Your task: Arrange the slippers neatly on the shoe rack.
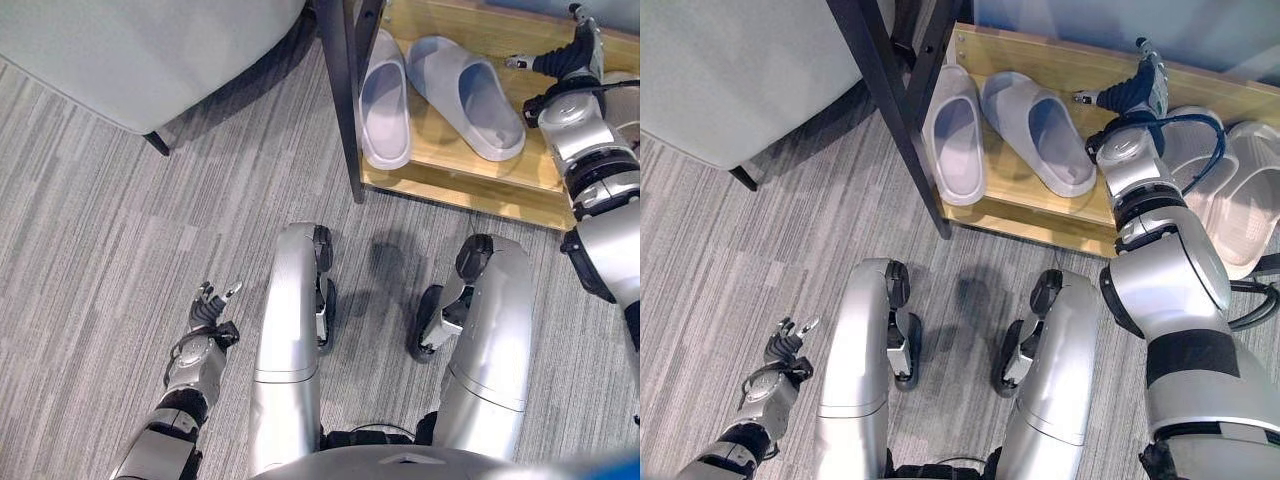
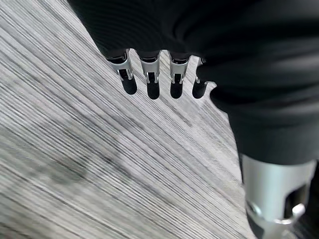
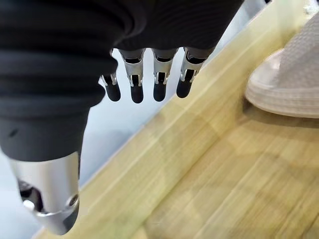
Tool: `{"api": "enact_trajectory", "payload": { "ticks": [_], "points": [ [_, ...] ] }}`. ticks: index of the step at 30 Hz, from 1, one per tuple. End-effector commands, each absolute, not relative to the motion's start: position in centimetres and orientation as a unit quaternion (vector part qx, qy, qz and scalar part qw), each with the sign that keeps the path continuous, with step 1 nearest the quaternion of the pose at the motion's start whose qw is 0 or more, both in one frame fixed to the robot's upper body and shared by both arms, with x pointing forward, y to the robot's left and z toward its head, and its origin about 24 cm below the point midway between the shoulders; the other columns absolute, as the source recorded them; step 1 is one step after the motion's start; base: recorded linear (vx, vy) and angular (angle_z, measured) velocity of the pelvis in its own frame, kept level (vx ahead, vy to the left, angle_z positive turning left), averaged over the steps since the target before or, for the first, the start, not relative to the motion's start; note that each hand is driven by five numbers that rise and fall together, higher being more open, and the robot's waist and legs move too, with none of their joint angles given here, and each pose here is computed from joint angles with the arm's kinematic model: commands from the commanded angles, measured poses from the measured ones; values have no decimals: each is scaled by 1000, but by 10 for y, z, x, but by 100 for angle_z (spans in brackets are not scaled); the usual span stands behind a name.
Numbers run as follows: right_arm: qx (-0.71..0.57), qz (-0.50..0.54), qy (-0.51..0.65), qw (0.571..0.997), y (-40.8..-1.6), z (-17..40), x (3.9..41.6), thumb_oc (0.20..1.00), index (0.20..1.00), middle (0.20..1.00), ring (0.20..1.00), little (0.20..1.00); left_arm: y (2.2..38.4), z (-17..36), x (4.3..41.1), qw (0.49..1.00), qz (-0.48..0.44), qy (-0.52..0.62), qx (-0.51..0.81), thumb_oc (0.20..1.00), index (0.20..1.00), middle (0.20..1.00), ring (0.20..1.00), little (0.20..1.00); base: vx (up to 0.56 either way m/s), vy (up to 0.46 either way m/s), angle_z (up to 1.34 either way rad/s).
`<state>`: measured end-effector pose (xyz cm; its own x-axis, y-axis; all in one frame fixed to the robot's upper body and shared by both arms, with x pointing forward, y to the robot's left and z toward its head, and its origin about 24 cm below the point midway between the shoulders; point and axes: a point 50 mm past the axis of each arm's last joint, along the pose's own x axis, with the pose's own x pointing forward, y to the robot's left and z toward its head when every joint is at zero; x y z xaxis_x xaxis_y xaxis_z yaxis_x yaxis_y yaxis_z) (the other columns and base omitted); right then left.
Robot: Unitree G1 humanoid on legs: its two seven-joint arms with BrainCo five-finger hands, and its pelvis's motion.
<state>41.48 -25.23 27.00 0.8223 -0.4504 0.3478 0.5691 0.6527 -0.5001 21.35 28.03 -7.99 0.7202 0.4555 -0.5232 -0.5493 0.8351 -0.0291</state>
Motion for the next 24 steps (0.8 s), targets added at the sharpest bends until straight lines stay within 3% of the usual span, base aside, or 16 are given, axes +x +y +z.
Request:
{"api": "enact_trajectory", "payload": {
  "ticks": [1,13,24],
  "points": [
    [-241,-275,-149,919,-237,283,416,1000,1000,1000,1000,1000,281,-80,207,925,272,252,-77,1000,1000,1000,1000,1000,0,0,0],
    [-98,-209,-130,964,-209,216,416,1000,1000,1000,1000,1000,269,-75,224,928,267,239,-97,1000,1000,1000,1000,1000,24,27,-10],
    [-110,-176,-113,972,-207,186,409,1000,1000,1000,1000,1000,272,-70,230,930,271,232,-85,1000,1000,1000,1000,1000,-5,6,-1]
  ]
}}
